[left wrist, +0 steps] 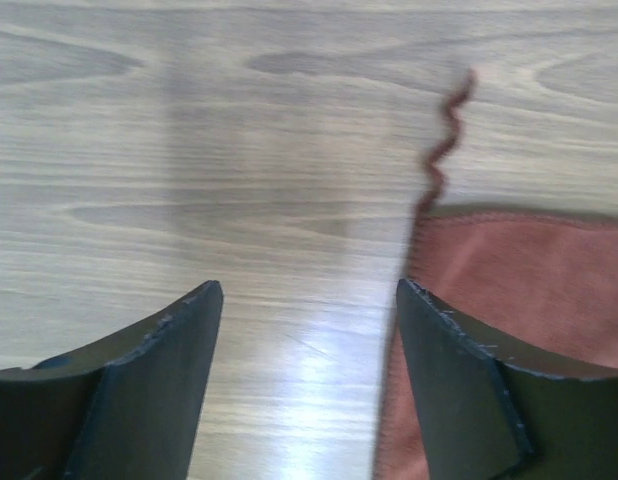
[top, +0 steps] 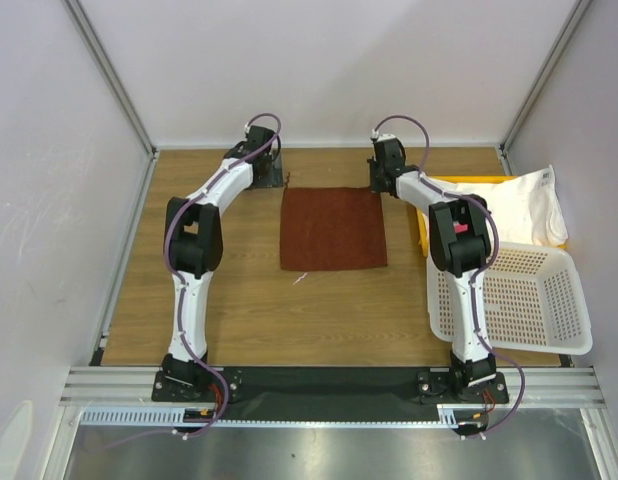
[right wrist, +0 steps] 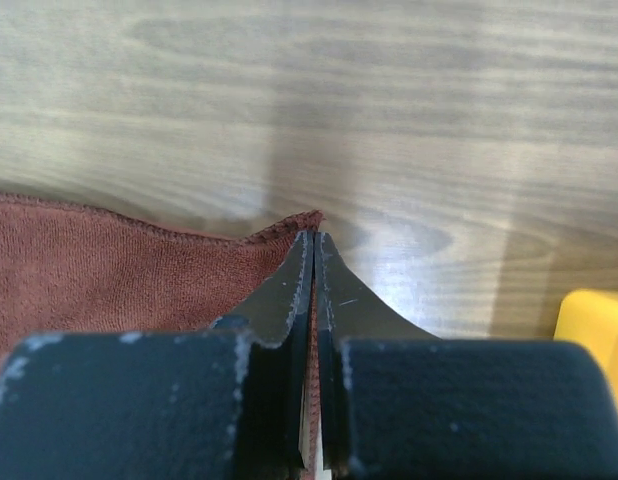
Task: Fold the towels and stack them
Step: Flatten out the crumpled towel
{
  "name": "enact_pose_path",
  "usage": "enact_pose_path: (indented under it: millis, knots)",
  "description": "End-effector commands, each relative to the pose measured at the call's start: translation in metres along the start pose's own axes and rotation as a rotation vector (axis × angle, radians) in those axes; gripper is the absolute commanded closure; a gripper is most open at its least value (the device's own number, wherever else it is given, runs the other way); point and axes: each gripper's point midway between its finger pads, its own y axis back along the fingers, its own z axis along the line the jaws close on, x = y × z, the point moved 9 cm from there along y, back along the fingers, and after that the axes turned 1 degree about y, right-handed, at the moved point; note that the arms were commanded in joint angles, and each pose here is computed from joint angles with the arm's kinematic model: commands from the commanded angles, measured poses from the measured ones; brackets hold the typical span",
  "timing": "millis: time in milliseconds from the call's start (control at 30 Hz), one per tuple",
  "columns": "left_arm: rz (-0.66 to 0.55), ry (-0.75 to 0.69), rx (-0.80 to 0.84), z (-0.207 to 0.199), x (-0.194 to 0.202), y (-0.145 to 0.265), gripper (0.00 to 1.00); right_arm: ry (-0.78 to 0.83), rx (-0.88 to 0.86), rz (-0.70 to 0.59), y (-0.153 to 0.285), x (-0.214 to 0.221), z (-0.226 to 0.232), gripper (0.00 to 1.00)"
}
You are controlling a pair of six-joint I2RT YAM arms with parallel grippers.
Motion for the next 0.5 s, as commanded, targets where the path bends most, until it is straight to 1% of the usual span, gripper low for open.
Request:
enact_pose_path:
  millis: [0,33,67,100,133,167,200,233,333,400,467]
  knots:
    - [-0.044,0.073,0.121,-0.012,-0.018,0.035,0.25,0.0,0.031,-0.048,-0.002,-0.023,-0.006,1.0]
    - [-0.041,0.074,0.143,-0.016,-0.016,0.036,0.26,0.005,0.034,-0.036,-0.006,-0.021,-0.006,0.99]
    - [-0.036,0.074,0.153,-0.017,-0.013,0.038,0.26,0.013,0.042,-0.008,-0.007,-0.018,-0.008,0.96]
    - [-0.025,0.071,0.16,-0.018,-0.007,0.04,0.26,0.012,0.046,-0.028,-0.005,-0.031,-0.008,0.88]
    - [-0.022,0.062,0.168,-0.022,-0.004,0.042,0.26,0.026,0.05,-0.014,-0.009,-0.03,-0.008,0.64]
    - [-0.017,0.059,0.169,-0.023,-0.001,0.044,0.26,0.034,0.052,0.013,-0.007,-0.03,-0.008,0.56]
    - [-0.003,0.056,0.165,-0.023,0.004,0.045,0.26,0.034,0.05,0.007,-0.006,-0.035,-0.008,0.48]
    - [0.003,0.052,0.17,-0.026,0.007,0.05,0.26,0.03,0.036,-0.014,0.0,-0.047,-0.007,0.35]
    - [0.038,0.074,0.154,-0.024,0.015,0.057,0.26,0.015,-0.019,-0.022,0.015,-0.058,-0.004,0.25]
    - [0.069,0.102,0.144,-0.023,0.025,0.058,0.26,-0.018,-0.05,-0.033,0.033,-0.069,-0.002,0.23]
    - [0.074,0.125,0.154,-0.021,0.029,0.066,0.27,-0.05,-0.09,-0.007,0.049,-0.07,0.0,0.22]
